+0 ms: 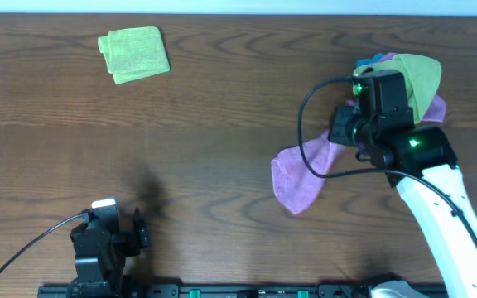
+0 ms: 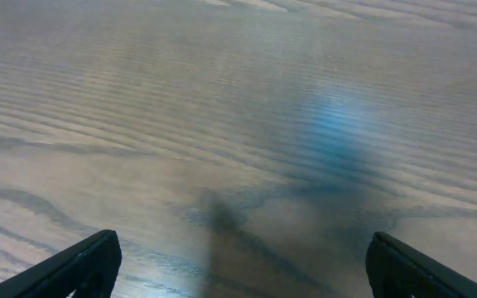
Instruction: Fold the cloth
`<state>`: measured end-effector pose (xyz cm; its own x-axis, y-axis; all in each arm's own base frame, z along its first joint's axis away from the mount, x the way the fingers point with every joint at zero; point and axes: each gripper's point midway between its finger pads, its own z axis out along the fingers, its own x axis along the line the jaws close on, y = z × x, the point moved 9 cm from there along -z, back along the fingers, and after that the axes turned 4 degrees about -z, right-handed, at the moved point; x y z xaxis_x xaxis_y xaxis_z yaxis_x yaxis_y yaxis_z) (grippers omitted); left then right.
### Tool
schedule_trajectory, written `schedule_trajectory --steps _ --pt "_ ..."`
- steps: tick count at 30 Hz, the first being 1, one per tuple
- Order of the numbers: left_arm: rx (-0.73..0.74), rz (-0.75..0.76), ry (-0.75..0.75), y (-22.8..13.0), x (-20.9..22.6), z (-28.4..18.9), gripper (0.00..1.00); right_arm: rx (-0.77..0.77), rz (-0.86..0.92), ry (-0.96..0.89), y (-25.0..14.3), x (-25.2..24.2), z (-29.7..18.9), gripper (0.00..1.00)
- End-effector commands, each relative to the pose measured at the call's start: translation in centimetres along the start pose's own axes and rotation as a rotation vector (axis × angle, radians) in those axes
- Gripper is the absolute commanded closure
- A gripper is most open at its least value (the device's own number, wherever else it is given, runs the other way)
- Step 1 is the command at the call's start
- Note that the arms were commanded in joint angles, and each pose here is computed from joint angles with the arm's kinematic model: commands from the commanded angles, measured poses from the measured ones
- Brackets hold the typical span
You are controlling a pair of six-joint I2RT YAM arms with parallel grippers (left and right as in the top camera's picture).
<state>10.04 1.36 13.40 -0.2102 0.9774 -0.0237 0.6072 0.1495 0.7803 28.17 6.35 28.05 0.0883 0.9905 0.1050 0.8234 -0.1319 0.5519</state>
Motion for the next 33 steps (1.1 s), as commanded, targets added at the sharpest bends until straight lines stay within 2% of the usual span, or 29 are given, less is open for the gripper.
schedule_trajectory --steps 1,10,14,19,24,33 --pt "0.068 0.023 0.019 -1.2 0.2 0.1 0.05 0.011 -0.005 -0.086 -0.2 -1.0 0.0 0.39" --pt "0.069 0.023 0.019 -1.2 0.2 0.1 0.05 0.136 -0.026 -0.129 -2.1 -1.6 -0.2 0.39" --pt "0.068 0.023 0.019 -1.2 0.2 0.1 0.05 0.22 -0.115 -0.039 -3.1 -1.1 -0.3 0.38" --pt "0.069 0.023 0.019 -1.2 0.2 0.1 0.05 0.236 -0.193 -0.043 -3.6 -1.3 0.2 0.38" --pt "0.069 0.023 0.019 -1.2 0.2 0.1 0.04 0.246 -0.256 -0.033 -4.4 -1.2 3.6 0.39" --pt "0.068 0.023 0.019 -1.2 0.2 0.1 0.05 0.295 -0.213 -0.052 -4.7 -0.6 10.3 0.4"
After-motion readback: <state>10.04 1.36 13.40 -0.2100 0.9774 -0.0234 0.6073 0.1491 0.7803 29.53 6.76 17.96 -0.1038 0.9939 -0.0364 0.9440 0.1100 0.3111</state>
